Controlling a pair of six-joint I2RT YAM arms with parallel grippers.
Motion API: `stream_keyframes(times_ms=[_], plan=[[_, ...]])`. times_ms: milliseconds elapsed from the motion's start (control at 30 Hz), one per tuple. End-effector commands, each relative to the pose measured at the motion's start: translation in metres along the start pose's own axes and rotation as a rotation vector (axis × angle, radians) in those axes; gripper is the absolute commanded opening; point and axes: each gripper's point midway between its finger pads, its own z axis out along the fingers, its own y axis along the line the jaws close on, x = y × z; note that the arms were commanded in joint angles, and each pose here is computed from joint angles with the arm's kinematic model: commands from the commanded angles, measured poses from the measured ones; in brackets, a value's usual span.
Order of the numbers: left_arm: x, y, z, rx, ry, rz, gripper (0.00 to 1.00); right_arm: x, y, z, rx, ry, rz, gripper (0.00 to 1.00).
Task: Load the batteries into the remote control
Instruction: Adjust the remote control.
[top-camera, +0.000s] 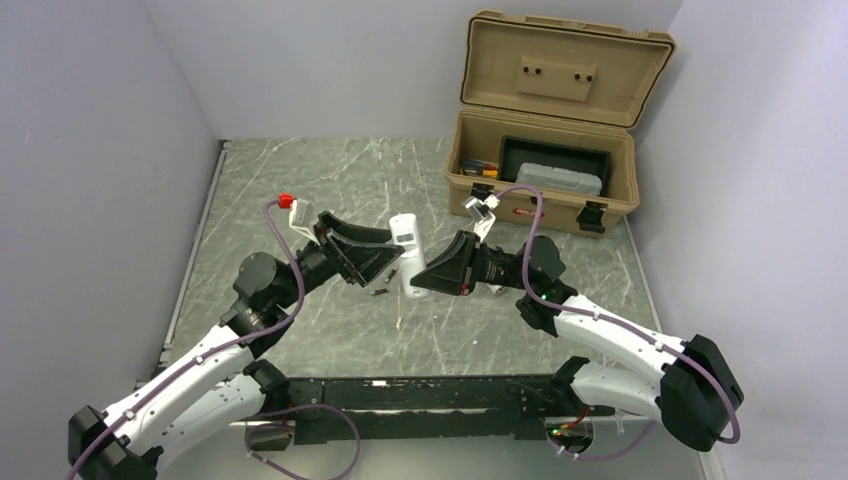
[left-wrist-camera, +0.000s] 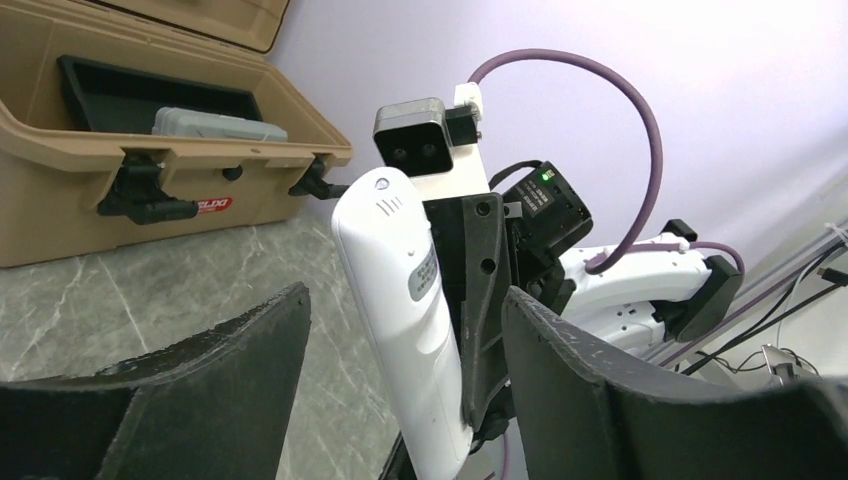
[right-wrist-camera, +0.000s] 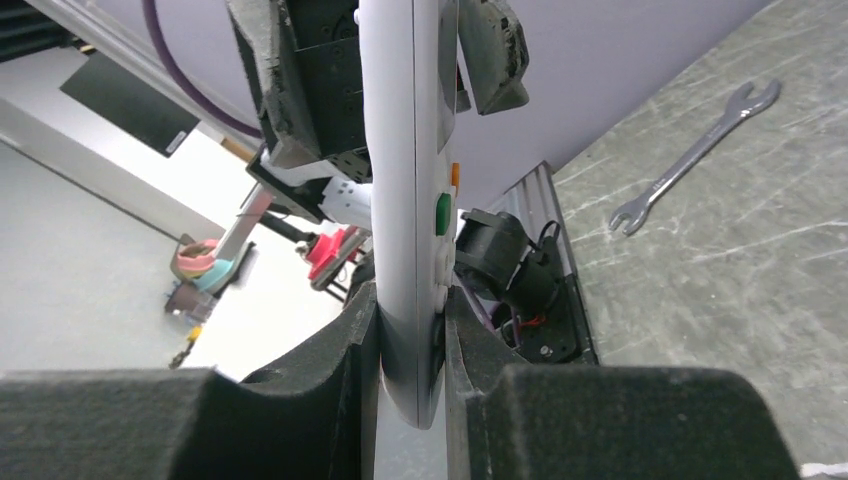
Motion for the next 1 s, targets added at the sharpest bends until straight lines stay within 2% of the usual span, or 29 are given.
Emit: stream_keyframes(times_ms=[0,200,667,967], plan=[[-0.012,-0.013,0.001,0.070,-0.060,-0.015,0.71,-0.009,0.027,-0.001,-0.118,-0.029,-0.045,0.00],[-0.003,-0.013,0.006,0.128,-0.067,-0.083,0.63,-0.017,0.031,0.003,-0.155,-0.059,-0.046,0.00],[-0.009,-0.013,0.008,0.135,-0.103,-0.098,0.52,-0.013,0.023,0.004,-0.156,-0.059,-0.001,0.00],[-0.008,-0.013,0.009,0.138,-0.101,-0.097,0.53,-0.008,0.021,0.006,-0.173,-0.041,0.028,0.00]])
